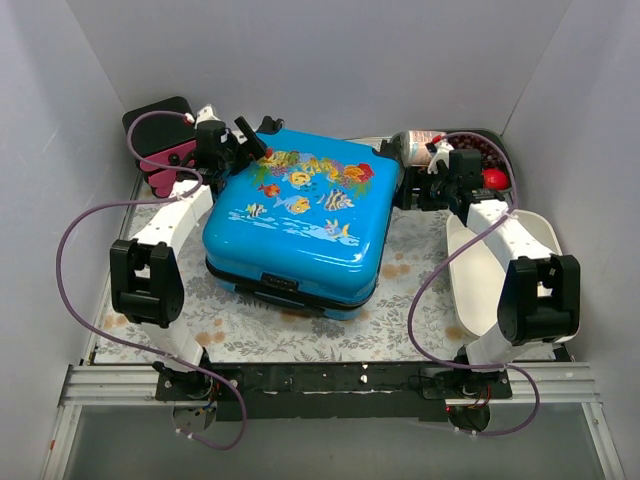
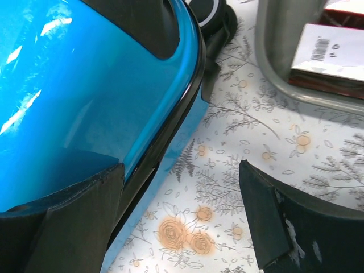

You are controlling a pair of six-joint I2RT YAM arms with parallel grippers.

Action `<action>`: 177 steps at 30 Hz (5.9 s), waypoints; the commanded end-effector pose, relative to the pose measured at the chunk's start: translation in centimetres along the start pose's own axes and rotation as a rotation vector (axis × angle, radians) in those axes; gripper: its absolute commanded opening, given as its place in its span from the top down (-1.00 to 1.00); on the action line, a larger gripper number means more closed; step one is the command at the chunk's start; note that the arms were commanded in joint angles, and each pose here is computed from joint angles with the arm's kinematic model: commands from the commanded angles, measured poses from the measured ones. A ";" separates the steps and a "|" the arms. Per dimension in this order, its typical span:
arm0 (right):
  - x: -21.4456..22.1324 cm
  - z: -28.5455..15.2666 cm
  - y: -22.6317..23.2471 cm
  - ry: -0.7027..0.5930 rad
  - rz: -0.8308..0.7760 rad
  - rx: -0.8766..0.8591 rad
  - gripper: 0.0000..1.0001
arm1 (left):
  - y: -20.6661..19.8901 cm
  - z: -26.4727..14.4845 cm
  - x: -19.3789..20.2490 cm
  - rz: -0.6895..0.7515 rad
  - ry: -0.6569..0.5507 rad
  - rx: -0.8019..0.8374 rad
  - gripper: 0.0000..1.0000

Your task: Open, take out, and arrange the luggage

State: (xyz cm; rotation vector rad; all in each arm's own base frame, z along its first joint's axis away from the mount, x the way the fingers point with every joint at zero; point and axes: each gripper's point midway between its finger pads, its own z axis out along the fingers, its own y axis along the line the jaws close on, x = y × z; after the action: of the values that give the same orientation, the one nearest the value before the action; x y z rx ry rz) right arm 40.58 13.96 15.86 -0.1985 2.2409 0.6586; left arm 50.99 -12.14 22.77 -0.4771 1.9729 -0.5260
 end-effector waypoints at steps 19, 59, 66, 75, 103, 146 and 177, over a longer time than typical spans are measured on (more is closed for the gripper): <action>10.8 -14.0 3.0 -0.042 0.086 0.140 -0.96 | -1.0 -4.4 -1.4 0.095 0.057 -0.224 -0.96; 18.2 -10.2 13.2 -0.118 -0.311 -0.631 -0.41 | 5.2 -19.6 7.8 -0.137 0.175 -0.214 -0.97; 17.5 -9.5 13.1 -0.141 -0.356 -0.621 -0.07 | 5.3 -19.3 7.9 -0.125 0.176 -0.213 -0.96; 17.3 -8.4 12.2 -0.138 -0.383 -0.578 0.32 | 5.3 -19.1 8.3 -0.126 0.189 -0.210 -0.96; 20.4 -9.9 12.8 0.052 -0.332 -0.464 0.97 | 4.8 -20.3 6.4 -0.216 0.096 -0.209 -0.96; 17.1 -9.0 12.2 -0.081 -0.295 -0.366 0.97 | 9.8 -23.6 23.6 -0.555 0.430 -0.069 -0.18; 20.9 -11.6 17.0 0.028 -0.556 -0.610 0.97 | 4.3 -19.5 24.9 -0.618 0.401 -0.053 1.00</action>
State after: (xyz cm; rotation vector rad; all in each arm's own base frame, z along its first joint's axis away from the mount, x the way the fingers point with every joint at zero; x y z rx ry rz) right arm 15.74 21.21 11.51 -0.9417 1.9237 0.8742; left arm 21.54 -16.98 8.55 -1.0652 2.2697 -0.9402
